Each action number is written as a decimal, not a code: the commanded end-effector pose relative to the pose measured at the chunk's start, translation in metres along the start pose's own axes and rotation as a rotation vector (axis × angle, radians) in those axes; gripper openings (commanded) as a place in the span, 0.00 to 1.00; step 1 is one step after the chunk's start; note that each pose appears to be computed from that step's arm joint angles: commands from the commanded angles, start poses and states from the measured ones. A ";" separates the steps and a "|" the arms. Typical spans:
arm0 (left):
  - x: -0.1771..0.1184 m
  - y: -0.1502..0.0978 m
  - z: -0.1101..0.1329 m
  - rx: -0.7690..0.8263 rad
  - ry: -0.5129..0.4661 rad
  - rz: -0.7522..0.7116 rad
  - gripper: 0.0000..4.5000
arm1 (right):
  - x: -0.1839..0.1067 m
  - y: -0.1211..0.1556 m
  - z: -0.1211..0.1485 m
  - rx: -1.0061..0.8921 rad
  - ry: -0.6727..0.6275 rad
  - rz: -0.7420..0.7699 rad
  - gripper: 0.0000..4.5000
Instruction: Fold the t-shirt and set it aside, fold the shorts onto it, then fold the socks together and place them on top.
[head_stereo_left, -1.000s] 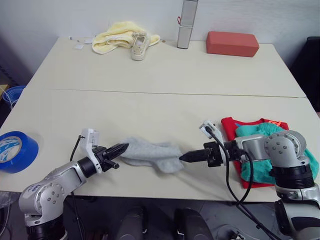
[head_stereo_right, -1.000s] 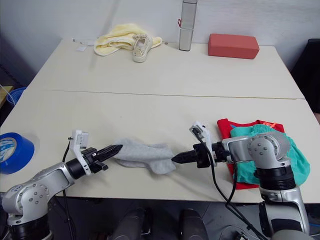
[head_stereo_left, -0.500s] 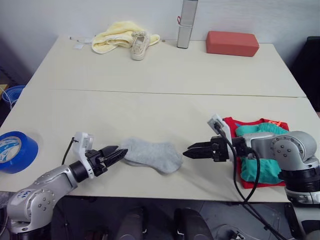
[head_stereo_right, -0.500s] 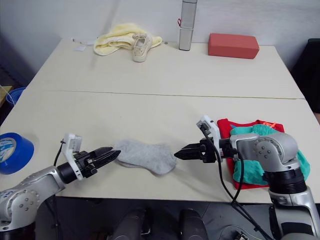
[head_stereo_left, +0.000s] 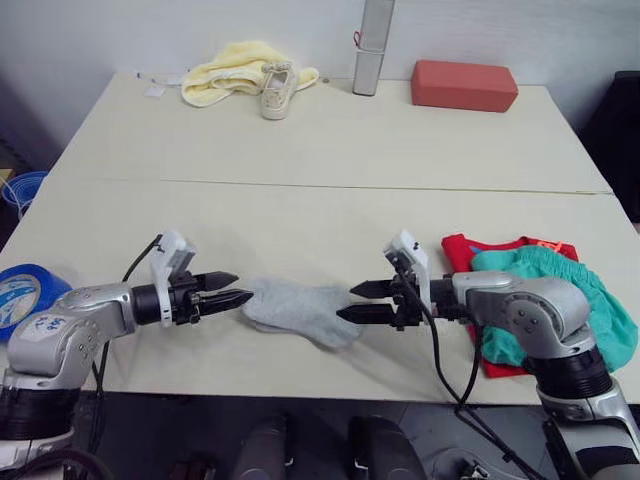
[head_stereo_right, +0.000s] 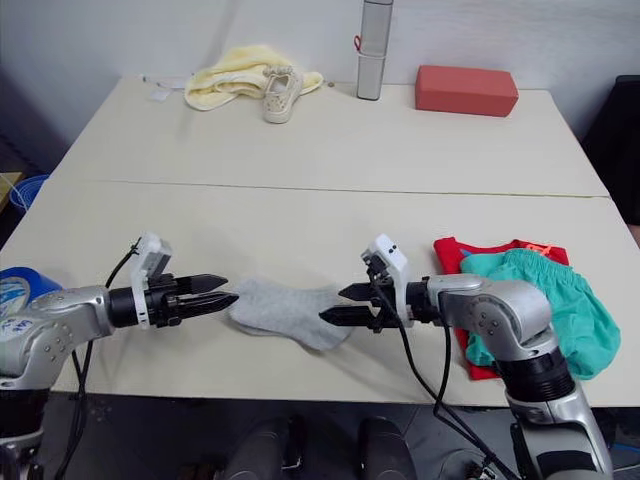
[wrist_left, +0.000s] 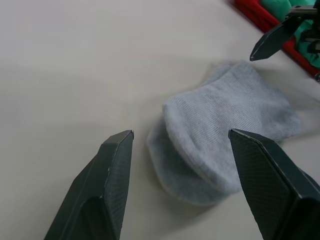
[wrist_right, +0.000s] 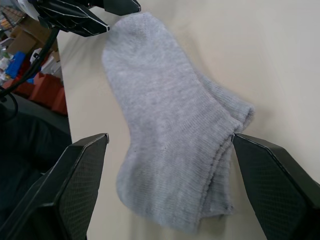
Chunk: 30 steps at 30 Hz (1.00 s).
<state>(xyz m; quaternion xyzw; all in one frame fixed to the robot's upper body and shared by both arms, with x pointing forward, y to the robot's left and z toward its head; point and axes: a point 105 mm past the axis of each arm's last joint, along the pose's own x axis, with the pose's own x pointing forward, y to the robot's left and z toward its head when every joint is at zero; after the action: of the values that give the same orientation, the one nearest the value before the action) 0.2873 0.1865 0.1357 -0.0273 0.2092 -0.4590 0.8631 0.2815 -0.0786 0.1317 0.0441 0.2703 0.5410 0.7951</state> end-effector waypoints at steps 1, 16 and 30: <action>0.007 0.000 0.004 0.024 0.014 -0.030 0.71 | 0.006 0.007 0.006 -0.062 -0.028 -0.001 0.89; 0.023 0.002 0.008 0.035 0.031 -0.072 0.71 | 0.019 0.007 0.006 -0.043 -0.059 -0.021 0.81; 0.022 0.002 0.007 0.022 0.013 -0.067 0.01 | 0.021 0.002 0.008 -0.064 -0.068 -0.030 0.00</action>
<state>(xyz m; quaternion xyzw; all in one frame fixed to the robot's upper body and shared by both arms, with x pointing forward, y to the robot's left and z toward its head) 0.3024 0.1685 0.1260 -0.0252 0.2271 -0.4873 0.8428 0.2906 -0.0599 0.1239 0.0354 0.2452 0.5238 0.8150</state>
